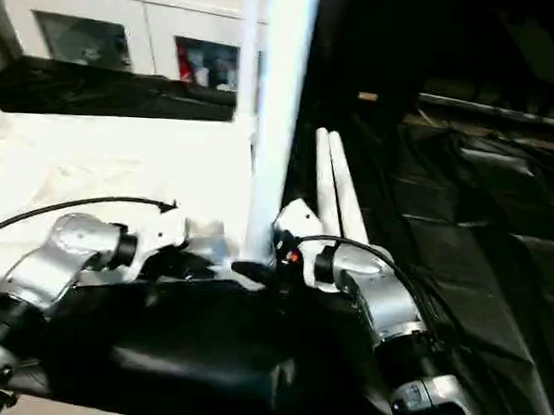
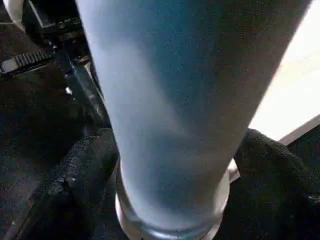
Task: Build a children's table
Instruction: Rotate leg to tighten
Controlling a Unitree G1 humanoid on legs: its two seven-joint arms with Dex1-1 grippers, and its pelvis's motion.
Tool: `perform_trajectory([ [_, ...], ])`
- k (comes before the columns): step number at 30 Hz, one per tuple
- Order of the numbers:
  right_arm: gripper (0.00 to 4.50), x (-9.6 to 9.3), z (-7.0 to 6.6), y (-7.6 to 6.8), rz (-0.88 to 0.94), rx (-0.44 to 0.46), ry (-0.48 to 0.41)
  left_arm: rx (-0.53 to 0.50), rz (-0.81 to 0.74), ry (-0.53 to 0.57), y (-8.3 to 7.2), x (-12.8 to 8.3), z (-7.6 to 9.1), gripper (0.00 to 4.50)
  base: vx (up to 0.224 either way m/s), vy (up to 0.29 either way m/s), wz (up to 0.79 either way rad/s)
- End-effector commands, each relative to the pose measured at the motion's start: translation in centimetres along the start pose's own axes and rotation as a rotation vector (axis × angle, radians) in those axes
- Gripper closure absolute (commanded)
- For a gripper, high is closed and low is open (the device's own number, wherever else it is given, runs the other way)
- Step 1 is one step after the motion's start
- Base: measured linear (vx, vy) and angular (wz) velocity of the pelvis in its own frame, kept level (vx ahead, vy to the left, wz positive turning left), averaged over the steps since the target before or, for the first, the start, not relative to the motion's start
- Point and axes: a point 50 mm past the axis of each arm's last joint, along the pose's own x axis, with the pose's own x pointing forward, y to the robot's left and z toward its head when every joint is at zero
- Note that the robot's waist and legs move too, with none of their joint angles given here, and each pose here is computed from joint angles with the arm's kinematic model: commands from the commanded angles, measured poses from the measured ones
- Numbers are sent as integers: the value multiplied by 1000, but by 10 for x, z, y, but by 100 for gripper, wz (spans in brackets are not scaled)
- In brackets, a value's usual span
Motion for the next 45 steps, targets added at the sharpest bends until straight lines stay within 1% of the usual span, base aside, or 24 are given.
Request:
perform_trajectory([
  [1, 89, 0, -1, 5, 33, 1, 5, 28, -32, -19, -3, 2, 3, 450, 0, 0, 0],
  [5, 102, 1, -2, 7, 46, -1, 16, 29, -36, -20, -4, 2, 3, 450, 0, 0, 0],
  [7, 129, 2, -2, 7, 44, 0, 17, 28, -34, -21, -4, 2, 3, 450, 0, 0, 0],
  [10, 147, 2, -2, 6, 31, 6, 9, 29, -27, -21, -3, 2, 3, 450, 0, 0, 0],
  [12, 171, 3, -2, 6, 28, 14, 3, 29, -23, -21, -3, 2, 3, 450, 0, 0, 0],
  [15, 175, 6, -8, 6, -18, 50, -1, 10, 29, -5, 0, 4, 0, 450, 0, 0, 0],
  [17, 178, 9, -13, 2, -97, 72, 7, -11, 81, 4, 4, 7, 0, 450, 0, 0, 0],
  [18, 178, 10, -14, 2, -105, 74, 8, -13, 87, 4, 4, 8, 0, 450, 0, 0, 0],
  [19, 178, 16, -21, -4, -242, 121, 24, -53, 187, 16, 12, 14, 0, 450, 0, 0, 0],
  [20, 178, 21, -26, -8, -350, 170, 27, -84, 270, 22, 18, 21, 2, 450, 0, 0, 0],
  [21, 179, 22, -26, -9, -364, 177, 25, -89, 281, 23, 18, 22, 2, 450, 0, 0, 0],
  [23, 180, 34, -28, -13, -527, 270, 12, -141, 378, 32, 24, 36, 6, 450, 0, 0, 0],
  [24, 180, 36, -28, -13, -548, 280, 13, -144, 384, 32, 24, 38, 7, 450, 0, 0, 0],
  [26, 180, 53, -23, -15, -662, 351, 14, -171, 414, 22, 23, 57, 18, 450, 0, 0, 0],
  [27, 180, 58, -21, -15, -678, 366, 11, -177, 420, 18, 23, 62, 22, 450, 0, 0, 0],
  [28, 180, 64, -15, -13, -659, 378, -14, -180, 424, 11, 22, 67, 26, 450, 0, 0, 0],
  [30, 180, 73, -6, -10, -625, 371, -44, -178, 416, -5, 20, 74, 33, 450, 0, 0, 0],
  [31, 145, 77, -2, -9, -604, 367, -57, -174, 413, -9, 19, 77, 35, 450, 0, 0, 0],
  [32, 125, 78, 0, -9, -593, 366, -63, -166, 406, -11, 19, 77, 36, 450, 0, 0, 0],
  [34, 101, 78, 0, -9, -581, 358, -67, -154, 400, -10, 18, 77, 35, 450, 0, 0, 0],
  [39, 101, 65, -2, -13, -514, 284, -71, -125, 376, -17, 19, 65, 29, 450, 0, 0, 0],
  [40, 101, 55, -3, -15, -453, 234, -67, -112, 352, -20, 17, 60, 25, 450, 0, 0, 0],
  [42, 101, 52, -3, -16, -437, 221, -65, -108, 346, -21, 17, 59, 24, 450, 0, 0, 0],
  [45, 101, 31, -2, -20, -348, 125, -49, -85, 282, -22, 15, 48, 18, 450, 0, 0, 0],
])
